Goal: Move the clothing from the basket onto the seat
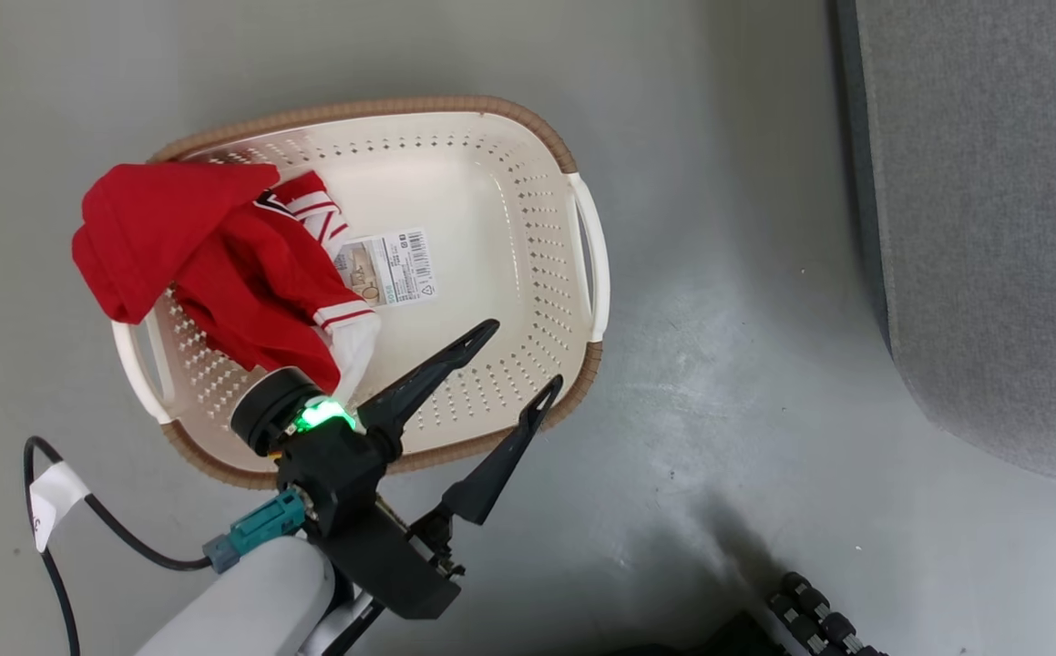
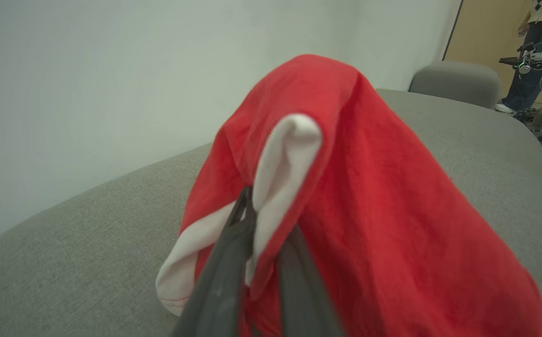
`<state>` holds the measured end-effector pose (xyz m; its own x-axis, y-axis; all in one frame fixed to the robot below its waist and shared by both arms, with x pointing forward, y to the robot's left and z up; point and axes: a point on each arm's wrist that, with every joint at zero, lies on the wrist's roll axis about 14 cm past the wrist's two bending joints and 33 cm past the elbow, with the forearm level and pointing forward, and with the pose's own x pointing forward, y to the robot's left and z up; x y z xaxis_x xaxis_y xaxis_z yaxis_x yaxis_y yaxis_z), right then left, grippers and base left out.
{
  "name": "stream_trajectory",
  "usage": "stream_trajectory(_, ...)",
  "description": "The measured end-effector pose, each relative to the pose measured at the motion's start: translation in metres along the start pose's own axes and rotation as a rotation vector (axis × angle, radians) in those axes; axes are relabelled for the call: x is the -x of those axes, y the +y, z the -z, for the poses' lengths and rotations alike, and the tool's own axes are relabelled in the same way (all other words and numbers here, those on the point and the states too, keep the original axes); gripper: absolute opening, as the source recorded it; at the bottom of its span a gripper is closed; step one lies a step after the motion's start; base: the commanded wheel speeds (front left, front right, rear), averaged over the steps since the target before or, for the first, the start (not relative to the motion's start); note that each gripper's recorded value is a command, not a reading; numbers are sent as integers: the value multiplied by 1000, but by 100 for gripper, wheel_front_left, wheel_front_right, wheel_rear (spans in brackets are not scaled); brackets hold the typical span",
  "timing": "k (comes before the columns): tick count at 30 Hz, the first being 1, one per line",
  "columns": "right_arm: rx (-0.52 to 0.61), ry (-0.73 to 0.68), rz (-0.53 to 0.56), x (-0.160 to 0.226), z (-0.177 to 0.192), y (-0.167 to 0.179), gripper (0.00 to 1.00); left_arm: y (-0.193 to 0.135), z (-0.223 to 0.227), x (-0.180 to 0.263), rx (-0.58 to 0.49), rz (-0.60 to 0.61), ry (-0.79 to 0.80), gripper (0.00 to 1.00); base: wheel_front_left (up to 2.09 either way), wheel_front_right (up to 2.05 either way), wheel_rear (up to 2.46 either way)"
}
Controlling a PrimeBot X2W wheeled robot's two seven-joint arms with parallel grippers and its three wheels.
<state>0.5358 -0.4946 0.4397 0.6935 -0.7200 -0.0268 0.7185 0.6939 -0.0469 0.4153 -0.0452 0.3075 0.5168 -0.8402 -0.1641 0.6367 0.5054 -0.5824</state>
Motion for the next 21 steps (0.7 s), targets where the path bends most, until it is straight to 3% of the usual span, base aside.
stream_trajectory(1, 4, 11, 2, 2, 4, -2, 100, 0, -2, 0, 2, -5, -6, 100, 0, 0, 0)
stream_trajectory(21, -23, 80, -201, 32, 15, 29, 100, -24, -47, 1, -26, -41, -89, 100, 0, 0, 0)
